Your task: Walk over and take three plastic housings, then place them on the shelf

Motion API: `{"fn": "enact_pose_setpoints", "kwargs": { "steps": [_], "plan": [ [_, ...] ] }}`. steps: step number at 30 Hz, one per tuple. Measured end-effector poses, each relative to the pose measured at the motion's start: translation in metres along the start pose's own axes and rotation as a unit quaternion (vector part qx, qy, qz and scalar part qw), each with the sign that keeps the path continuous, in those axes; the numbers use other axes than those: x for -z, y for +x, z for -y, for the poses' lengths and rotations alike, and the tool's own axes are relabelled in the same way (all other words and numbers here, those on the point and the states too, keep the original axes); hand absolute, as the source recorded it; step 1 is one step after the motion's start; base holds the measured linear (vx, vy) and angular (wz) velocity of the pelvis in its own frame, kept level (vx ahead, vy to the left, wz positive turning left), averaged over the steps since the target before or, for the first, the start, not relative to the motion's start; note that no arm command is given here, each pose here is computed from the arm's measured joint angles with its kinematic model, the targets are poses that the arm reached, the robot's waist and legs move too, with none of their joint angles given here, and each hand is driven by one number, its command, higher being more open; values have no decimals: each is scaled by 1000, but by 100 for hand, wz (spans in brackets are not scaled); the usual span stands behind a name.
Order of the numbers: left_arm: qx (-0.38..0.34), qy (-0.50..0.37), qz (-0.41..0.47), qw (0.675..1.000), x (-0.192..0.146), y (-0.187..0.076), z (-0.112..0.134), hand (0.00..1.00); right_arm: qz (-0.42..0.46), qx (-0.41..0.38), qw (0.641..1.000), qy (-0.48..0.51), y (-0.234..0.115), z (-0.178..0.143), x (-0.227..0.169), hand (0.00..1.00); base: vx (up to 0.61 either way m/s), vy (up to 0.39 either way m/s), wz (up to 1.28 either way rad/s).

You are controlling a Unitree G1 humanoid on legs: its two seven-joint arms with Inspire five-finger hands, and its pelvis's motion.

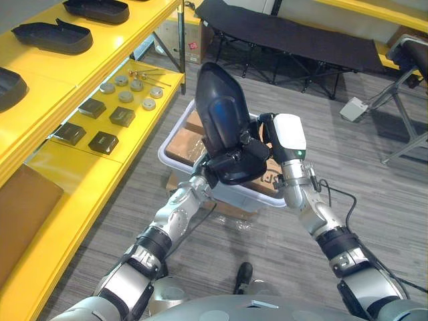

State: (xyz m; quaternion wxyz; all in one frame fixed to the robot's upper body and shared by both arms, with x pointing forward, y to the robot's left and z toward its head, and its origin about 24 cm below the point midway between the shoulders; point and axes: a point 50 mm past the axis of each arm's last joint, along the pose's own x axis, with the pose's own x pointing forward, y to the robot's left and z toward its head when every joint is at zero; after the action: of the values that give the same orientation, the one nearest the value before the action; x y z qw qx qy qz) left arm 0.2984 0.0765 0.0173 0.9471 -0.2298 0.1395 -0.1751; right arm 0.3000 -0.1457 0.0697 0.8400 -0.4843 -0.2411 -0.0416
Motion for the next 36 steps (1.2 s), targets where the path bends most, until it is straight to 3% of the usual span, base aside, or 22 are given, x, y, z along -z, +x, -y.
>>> {"fn": "enact_pose_setpoints", "kwargs": {
  "steps": [8,13,17,21,24,26,29,33,36],
  "plan": [
    [-49,124,157,979,-30,-48,-4,0,-47,5,985,166,-37,1,-13,100,26,7,3],
    [-143,217,258,930,-51,-94,-21,0,-151,22,936,318,-75,3,-13,100,50,13,12],
    [-207,346,241,883,-43,-116,-35,0,-214,47,895,390,-95,4,-9,100,-2,3,1],
    [-201,406,189,872,-22,-133,-38,0,-274,75,850,443,-112,4,2,100,-4,4,-4],
    [-200,379,159,889,-8,-142,-40,0,-314,83,820,471,-130,4,8,100,11,0,-6],
    [-197,287,154,925,-1,-146,-42,0,-347,99,806,470,-146,6,15,100,29,0,-3],
    [-190,193,174,947,-3,-148,-38,0,-389,126,773,485,-163,6,26,100,23,0,-1],
    [-156,118,236,952,-25,-150,-26,0,-431,133,737,503,-182,3,40,100,33,0,8],
    [-149,106,259,948,-32,-151,-23,0,-424,120,732,520,-182,0,40,100,41,0,21]
  ]
}}
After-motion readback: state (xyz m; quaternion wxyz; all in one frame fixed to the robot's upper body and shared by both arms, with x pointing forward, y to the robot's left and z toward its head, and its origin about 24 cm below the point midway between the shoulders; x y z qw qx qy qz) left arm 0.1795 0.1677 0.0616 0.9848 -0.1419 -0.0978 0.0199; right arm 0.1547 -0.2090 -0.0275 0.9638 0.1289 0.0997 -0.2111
